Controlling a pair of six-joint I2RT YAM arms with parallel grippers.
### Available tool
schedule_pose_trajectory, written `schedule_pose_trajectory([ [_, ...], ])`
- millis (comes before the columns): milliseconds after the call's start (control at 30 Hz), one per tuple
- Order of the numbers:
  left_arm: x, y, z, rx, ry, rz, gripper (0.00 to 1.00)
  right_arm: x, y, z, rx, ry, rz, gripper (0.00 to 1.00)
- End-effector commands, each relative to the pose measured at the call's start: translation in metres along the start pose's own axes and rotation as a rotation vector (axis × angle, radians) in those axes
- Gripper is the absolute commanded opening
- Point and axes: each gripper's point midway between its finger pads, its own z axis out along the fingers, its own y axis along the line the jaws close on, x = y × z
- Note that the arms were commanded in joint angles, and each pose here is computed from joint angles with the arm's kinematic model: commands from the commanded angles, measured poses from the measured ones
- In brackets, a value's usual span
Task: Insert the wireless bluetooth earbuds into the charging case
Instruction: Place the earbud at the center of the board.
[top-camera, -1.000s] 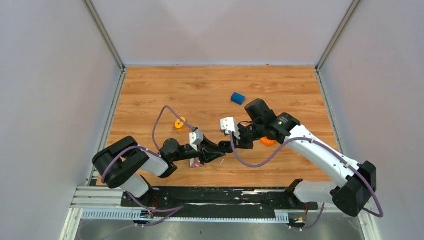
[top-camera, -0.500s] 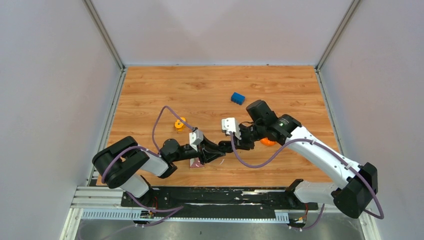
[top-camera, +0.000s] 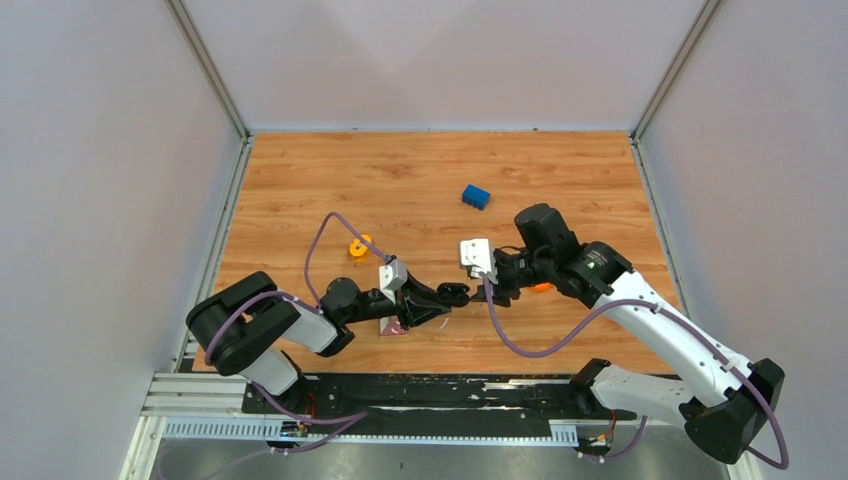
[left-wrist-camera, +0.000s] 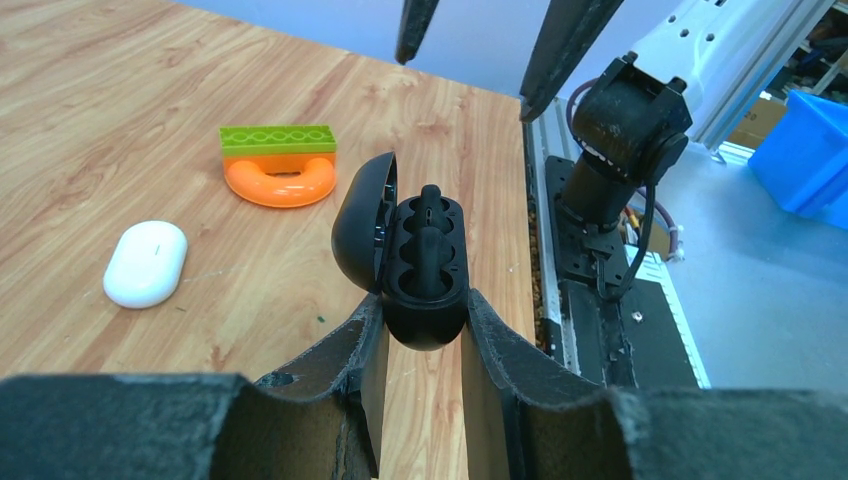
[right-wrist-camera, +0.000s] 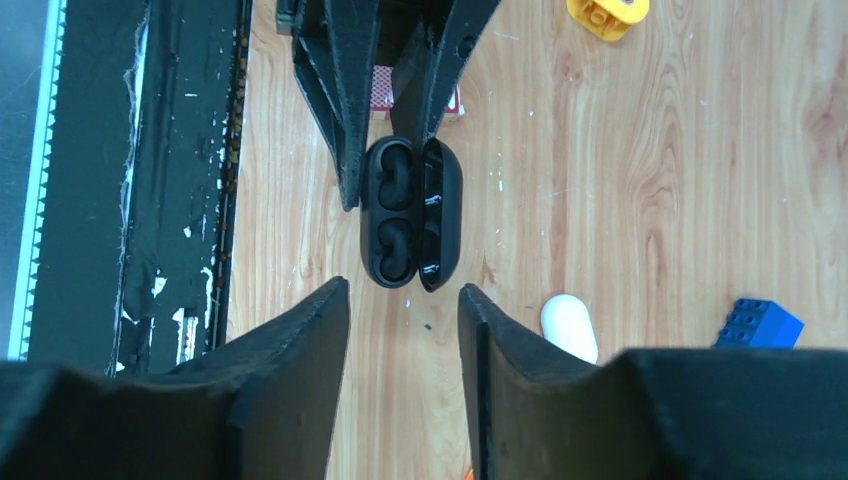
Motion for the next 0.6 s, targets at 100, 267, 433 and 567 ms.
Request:
schedule_pose_trajectory([
  [100,-0.027,-0.009,0.007,0.062,-0.093,0.082,0.00,0.008,-0.013,0.009,0.005,-0.029,0.052,0.52],
  [267,-0.028,-0.011,0.007,0.070,-0.095,0.082,0.00,0.013,-0.014,0.017,-0.024,-0.014,0.067,0.53],
  [433,-0.028,-0.012,0.007,0.078,-0.094,0.081,0.00,0.018,-0.012,0.023,-0.048,-0.006,0.086,0.53],
  [567,-0.028,-0.012,0.008,0.081,-0.092,0.079,0.00,0.017,-0.012,0.025,-0.057,-0.011,0.105,0.53],
])
